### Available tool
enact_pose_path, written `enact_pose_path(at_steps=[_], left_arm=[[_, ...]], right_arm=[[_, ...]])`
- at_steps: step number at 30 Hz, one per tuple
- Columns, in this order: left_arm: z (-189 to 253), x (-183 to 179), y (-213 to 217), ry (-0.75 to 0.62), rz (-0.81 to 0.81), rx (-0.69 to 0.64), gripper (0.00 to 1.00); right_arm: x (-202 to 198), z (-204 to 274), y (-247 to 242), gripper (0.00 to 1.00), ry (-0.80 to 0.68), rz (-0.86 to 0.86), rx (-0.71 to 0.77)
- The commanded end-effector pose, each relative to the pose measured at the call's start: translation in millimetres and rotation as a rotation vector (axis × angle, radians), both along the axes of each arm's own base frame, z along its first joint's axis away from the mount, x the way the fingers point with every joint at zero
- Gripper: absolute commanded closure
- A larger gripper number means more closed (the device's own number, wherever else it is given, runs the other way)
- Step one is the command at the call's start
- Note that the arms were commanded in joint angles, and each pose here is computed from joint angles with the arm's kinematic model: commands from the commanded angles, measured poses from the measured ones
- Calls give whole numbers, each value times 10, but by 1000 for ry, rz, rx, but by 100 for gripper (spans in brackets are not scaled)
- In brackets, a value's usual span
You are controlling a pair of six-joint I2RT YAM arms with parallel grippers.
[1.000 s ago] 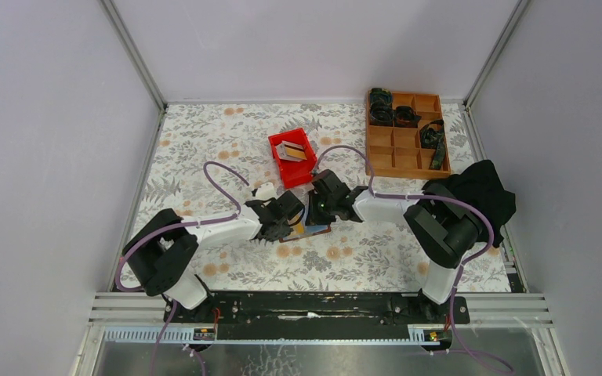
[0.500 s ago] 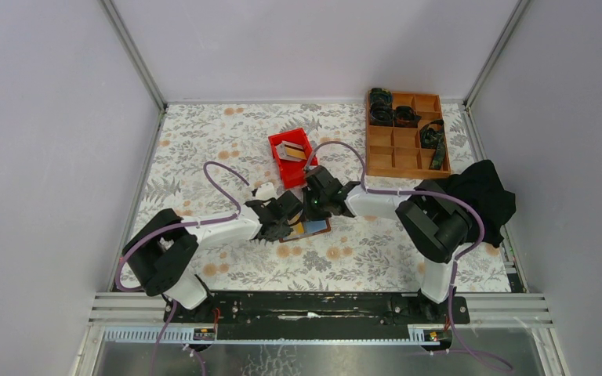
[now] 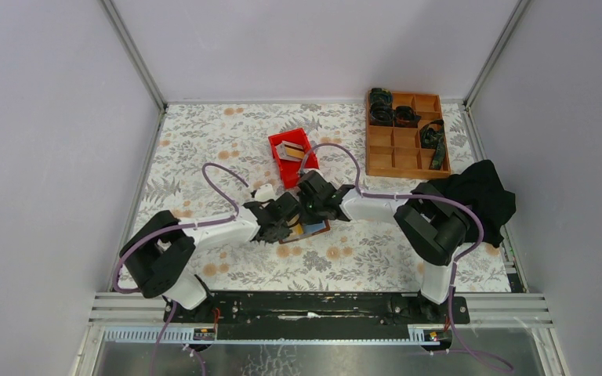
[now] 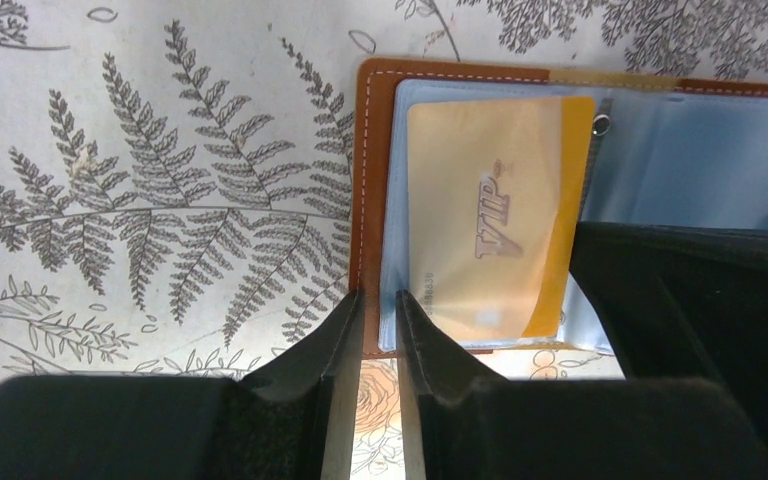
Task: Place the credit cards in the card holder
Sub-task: Insert the credit card into the card holder.
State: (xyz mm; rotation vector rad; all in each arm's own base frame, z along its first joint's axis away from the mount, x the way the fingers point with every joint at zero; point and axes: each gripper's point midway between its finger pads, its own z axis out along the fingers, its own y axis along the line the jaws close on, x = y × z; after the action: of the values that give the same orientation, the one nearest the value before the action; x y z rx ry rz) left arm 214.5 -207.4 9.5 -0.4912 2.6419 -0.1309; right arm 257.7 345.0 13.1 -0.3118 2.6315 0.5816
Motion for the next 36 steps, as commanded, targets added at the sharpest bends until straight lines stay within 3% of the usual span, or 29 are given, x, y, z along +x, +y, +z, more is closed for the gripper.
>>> enact_pose_path(at_steps=[1,15,25,36], left_arm=[[-256,-617,392,232,-49,148,76],[148,-472,518,77,55,110,73],[-113,-534,522,119,55,125,74],[-242,-352,290,58,54,38,74]], right_arm=[[-281,-138,-26,95,70,40,-56],[-319,-319,-112,95,91,30,-101],[-318,-295,-121,95,96,35,-115],[-318,-211,-174,92,97,37,-150]])
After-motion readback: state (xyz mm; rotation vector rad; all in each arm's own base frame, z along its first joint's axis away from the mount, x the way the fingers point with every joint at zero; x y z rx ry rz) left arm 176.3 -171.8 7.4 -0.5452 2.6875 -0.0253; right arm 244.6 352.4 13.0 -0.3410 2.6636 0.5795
